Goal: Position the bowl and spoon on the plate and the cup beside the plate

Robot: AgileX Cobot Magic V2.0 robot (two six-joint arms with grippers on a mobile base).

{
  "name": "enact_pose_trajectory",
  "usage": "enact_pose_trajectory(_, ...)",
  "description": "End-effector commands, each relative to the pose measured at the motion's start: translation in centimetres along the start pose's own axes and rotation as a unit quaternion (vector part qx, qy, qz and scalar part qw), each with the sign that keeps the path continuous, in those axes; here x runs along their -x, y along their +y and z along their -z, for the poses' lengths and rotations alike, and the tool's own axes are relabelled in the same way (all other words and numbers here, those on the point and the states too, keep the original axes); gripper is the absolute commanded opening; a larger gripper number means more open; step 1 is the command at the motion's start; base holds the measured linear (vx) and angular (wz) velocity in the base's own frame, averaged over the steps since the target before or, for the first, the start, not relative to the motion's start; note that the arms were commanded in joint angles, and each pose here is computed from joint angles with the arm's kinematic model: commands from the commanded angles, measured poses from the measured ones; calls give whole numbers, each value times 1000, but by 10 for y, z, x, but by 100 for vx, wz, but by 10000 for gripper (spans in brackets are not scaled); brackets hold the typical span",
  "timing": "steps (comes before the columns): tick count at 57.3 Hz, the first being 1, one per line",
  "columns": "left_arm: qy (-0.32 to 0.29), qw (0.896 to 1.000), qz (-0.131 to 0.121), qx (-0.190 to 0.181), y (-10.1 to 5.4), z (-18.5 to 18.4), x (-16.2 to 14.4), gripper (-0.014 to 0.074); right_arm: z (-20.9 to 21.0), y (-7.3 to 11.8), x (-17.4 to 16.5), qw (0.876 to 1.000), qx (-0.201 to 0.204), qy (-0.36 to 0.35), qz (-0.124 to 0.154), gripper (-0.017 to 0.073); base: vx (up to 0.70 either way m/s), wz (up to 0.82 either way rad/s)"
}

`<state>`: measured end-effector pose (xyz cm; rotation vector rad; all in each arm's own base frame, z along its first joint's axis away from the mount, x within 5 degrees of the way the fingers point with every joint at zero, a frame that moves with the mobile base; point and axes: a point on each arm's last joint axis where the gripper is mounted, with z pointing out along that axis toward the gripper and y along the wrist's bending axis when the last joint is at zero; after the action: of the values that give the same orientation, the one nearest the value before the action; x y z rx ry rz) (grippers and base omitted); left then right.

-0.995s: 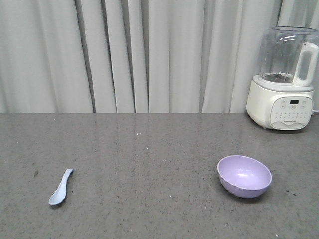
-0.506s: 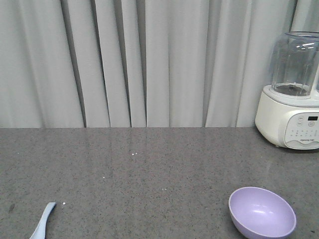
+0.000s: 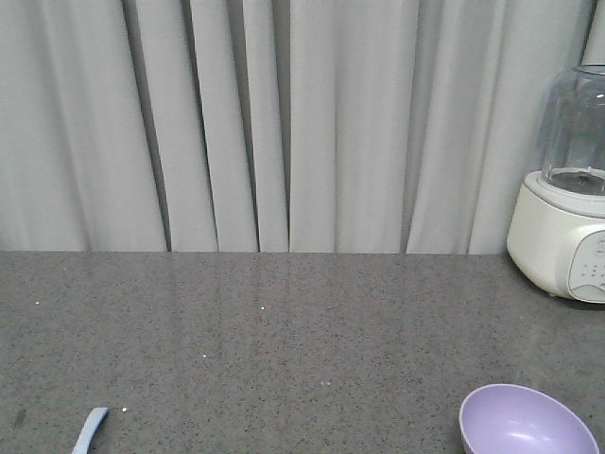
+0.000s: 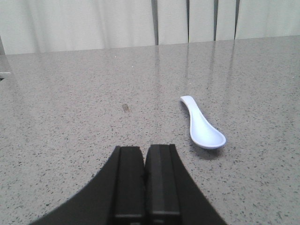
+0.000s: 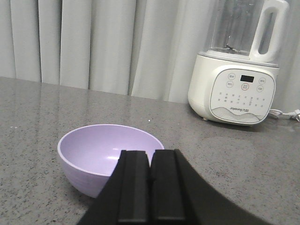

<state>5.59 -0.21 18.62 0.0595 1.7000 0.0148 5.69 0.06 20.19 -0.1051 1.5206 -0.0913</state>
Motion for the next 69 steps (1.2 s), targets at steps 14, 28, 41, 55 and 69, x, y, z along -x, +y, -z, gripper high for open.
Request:
enact_pose_trajectory(14, -33, 999, 6, 3, 0, -1, -1, -6, 1, 0, 3, 999, -5, -45, 3, -9, 0, 0)
enact_pose_trajectory(28, -72, 997, 36, 5, 1, 0, 6, -6, 2, 0, 6, 998, -6, -58, 3, -9, 0, 0)
enact_pose_trajectory(41, -170, 985, 35, 21, 5, 4, 24, -6, 4, -1, 20, 992, -10, -126, -1, -9, 0, 0)
enact_pose_trajectory(55, -386, 921, 32, 44, 11, 42, 101, -6, 16, -11, 96, 983, -20, -183, -2, -9, 0, 0)
enact_pose_trajectory(69, -282, 958, -37, 35, 10, 44, 178, -3, -23, -20, 149, 998, -14, -64, 2, -9, 0, 0)
